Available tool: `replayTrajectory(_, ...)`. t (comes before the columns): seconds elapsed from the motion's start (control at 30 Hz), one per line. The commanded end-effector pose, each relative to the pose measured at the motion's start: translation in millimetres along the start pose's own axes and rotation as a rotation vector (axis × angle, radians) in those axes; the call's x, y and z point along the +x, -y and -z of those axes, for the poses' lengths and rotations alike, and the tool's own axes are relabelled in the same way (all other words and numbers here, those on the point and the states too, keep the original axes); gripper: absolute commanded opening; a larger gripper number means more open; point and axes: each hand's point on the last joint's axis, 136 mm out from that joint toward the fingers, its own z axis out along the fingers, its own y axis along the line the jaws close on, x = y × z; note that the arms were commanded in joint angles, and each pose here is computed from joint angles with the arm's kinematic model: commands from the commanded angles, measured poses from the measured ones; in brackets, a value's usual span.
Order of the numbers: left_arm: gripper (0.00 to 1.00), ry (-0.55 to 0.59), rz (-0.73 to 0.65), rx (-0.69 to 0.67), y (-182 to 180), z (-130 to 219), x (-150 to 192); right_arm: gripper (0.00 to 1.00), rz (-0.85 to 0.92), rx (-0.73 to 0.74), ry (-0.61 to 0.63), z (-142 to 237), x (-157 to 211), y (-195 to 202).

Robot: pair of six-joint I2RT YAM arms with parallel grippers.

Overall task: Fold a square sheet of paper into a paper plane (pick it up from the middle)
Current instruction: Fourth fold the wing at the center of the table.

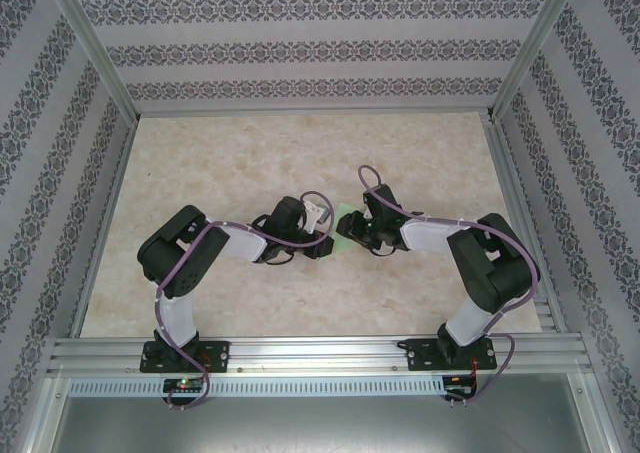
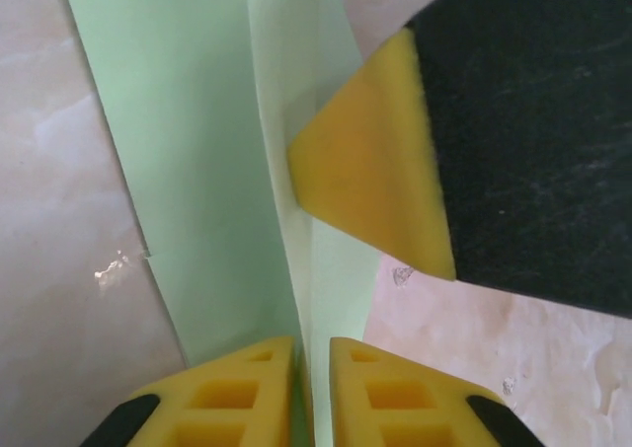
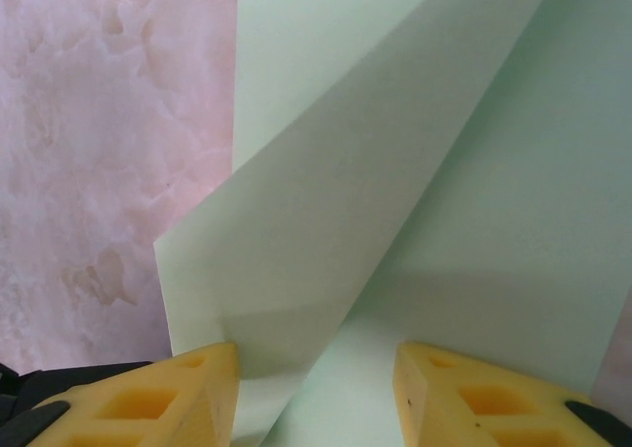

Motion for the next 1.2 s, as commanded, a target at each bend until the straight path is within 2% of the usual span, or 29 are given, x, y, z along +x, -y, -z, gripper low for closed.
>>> replayTrajectory(0.0,0.25,-0.009,0.026,-0.027,-2,5,-4,0.47,-0.026,0.137,-0.022,-4,4,29)
replayTrajectory(0.17,0.36,0.021,0.047,-0.081,-2,26,-15,0.48,-0.036,0.231,-0.058,-3,12,45)
replayTrajectory(0.27,0.36,0.052,0.086,-0.126,-9,39,-20,0.49,-0.038,0.28,-0.078,-4,16,53)
replayTrajectory(0.37,0.34,0.09,0.126,-0.114,-8,47,-27,0.51,-0.034,0.304,-0.097,-5,19,55)
replayTrajectory(0.57,0.22,0.098,0.183,0.008,10,39,-34,0.53,-0.031,0.36,-0.127,-9,22,60)
replayTrajectory(0.7,0.14,0.059,0.199,0.078,17,30,-31,0.54,-0.037,0.383,-0.146,-12,25,64)
replayTrajectory(1.03,0.09,0.0,0.23,0.101,11,14,-22,0.54,-0.039,0.397,-0.168,-15,29,68)
replayTrajectory(1.17,0.08,-0.017,0.243,0.062,3,11,-17,0.52,-0.042,0.401,-0.173,-16,30,70)
